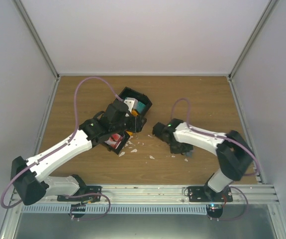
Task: Put the credit cards into the card holder
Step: Close the card holder at the center of the board.
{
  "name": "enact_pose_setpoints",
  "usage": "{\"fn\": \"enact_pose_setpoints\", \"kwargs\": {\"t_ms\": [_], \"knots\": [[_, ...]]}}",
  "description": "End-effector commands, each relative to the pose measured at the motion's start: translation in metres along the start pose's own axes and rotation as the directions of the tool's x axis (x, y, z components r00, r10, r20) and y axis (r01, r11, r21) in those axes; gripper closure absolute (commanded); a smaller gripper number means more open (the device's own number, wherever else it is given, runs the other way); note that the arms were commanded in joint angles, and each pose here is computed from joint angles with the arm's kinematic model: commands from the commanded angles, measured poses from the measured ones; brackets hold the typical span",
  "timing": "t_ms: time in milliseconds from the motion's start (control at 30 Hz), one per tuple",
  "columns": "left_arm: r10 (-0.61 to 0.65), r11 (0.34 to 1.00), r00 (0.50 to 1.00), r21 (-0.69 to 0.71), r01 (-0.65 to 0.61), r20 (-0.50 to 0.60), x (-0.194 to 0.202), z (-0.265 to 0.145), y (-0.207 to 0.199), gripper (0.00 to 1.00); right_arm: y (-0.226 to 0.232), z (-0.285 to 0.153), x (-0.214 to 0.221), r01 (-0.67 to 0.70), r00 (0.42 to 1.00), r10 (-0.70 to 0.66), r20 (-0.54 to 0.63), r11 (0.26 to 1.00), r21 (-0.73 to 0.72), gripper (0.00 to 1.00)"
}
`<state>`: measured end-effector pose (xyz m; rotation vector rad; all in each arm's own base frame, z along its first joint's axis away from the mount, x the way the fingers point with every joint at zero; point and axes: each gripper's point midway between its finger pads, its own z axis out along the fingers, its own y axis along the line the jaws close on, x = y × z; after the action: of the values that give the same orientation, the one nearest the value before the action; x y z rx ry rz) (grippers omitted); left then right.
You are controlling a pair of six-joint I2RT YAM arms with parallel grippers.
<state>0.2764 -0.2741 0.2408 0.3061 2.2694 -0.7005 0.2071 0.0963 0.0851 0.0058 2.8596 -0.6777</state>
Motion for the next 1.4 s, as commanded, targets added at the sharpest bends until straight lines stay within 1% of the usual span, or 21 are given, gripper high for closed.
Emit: {"fn": "enact_pose_setpoints", "kwargs": {"t_ms": [0, 67, 100, 133, 200, 267, 400, 467, 500, 567, 667, 700, 733, 800, 967, 1067, 1133, 1200, 1367], "knots": [[-0.001, 1.0, 0.998, 0.006, 0.001, 0.065, -0.012, -0.022, 0.002, 0.36, 0.033, -0.007, 0.004, 0.056, 0.998, -0.057, 0.006, 0.997, 0.06, 1.0], [-0.01, 1.0, 0.997, 0.018, 0.009, 0.072, -0.013, -0.026, 0.003, 0.35, 0.066, -0.008, 0.002, 0.118, 0.993, -0.118, 0.015, 0.993, 0.017, 0.98], [-0.014, 1.0, 0.997, 0.019, 0.012, 0.075, -0.014, -0.027, 0.005, 0.35, 0.083, -0.01, -0.001, 0.139, 0.99, -0.138, 0.025, 0.99, -0.023, 0.96], [-0.015, 1.0, 0.997, 0.016, 0.014, 0.077, -0.014, -0.028, 0.007, 0.35, 0.099, -0.012, -0.003, 0.156, 0.987, -0.154, 0.037, 0.986, -0.064, 0.91], [-0.021, 1.0, 0.997, 0.005, 0.021, 0.077, -0.014, -0.029, 0.012, 0.34, 0.128, -0.016, -0.008, 0.187, 0.982, -0.181, 0.058, 0.971, -0.146, 0.79], [-0.025, 0.999, 0.998, 0.023, 0.024, 0.061, -0.011, -0.029, 0.011, 0.34, 0.151, -0.02, -0.011, 0.209, 0.977, -0.196, 0.077, 0.952, -0.222, 0.69], [-0.039, 0.998, 0.999, 0.06, 0.037, 0.038, -0.007, -0.027, 0.013, 0.31, 0.179, -0.029, -0.019, 0.232, 0.972, -0.204, 0.117, 0.917, -0.325, 0.51], [-0.054, 0.995, 0.998, 0.086, 0.051, 0.029, -0.006, -0.026, 0.015, 0.29, 0.186, -0.041, -0.024, 0.228, 0.972, -0.183, 0.149, 0.894, -0.386, 0.45], [-0.063, 0.994, 0.998, 0.096, 0.061, 0.021, -0.004, -0.024, 0.018, 0.28, 0.19, -0.05, -0.028, 0.229, 0.97, -0.17, 0.171, 0.876, -0.424, 0.43], [-0.078, 0.992, 0.997, 0.105, 0.076, 0.015, -0.004, -0.022, 0.023, 0.22, 0.191, -0.071, -0.036, 0.226, 0.966, -0.127, 0.226, 0.84, -0.494, 0.41], [-0.076, 0.991, 0.997, 0.115, 0.075, 0.01, -0.005, -0.017, 0.031, 0.03, 0.177, -0.096, -0.05, 0.18, 0.961, -0.019, 0.277, 0.803, -0.568, 0.39], [-0.069, 0.989, 0.998, 0.129, 0.068, 0.001, -0.004, -0.016, 0.03, 0.01, 0.169, -0.102, -0.053, 0.166, 0.957, 0.015, 0.291, 0.793, -0.586, 0.38], [-0.056, 0.988, 0.998, 0.144, 0.057, -0.008, -0.004, -0.014, 0.028, 0.01, 0.159, -0.105, -0.057, 0.146, 0.953, 0.05, 0.3, 0.79, -0.596, 0.38], [-0.046, 0.985, 0.999, 0.168, 0.048, -0.018, 0.0, -0.011, 0.026, 0.01, 0.132, -0.103, -0.061, 0.064, 0.947, 0.144, 0.286, 0.79, -0.61, 0.38], [-0.029, 0.96, 0.998, 0.276, 0.044, -0.058, 0.019, -0.005, 0.012, 0.01, 0.06, -0.063, -0.051, -0.165, 0.928, 0.318, 0.197, 0.821, -0.547, 0.4], [-0.037, 0.938, 0.995, 0.339, 0.067, -0.094, 0.037, 0.001, 0.002, 0.01, 0.031, -0.041, -0.038, -0.253, 0.912, 0.384, 0.143, 0.804, -0.539, 0.43], [-0.025, 0.925, 0.992, 0.374, 0.069, -0.121, 0.049, 0.007, -0.01, 0.02, 0.024, -0.029, -0.028, -0.263, 0.911, 0.392, 0.127, 0.79, -0.554, 0.46], [-0.016, 0.922, 0.987, 0.379, 0.077, -0.162, 0.064, 0.017, -0.017, 0.04, 0.022, -0.023, -0.025, -0.253, 0.909, 0.396, 0.128, 0.769, -0.587, 0.49], [-0.056, 0.932, 0.959, 0.33, 0.15, -0.279, 0.097, 0.049, -0.018, 0.15, 0.026, -0.025, -0.027, -0.217, 0.897, 0.422, 0.134, 0.683, -0.697, 0.49]]}}
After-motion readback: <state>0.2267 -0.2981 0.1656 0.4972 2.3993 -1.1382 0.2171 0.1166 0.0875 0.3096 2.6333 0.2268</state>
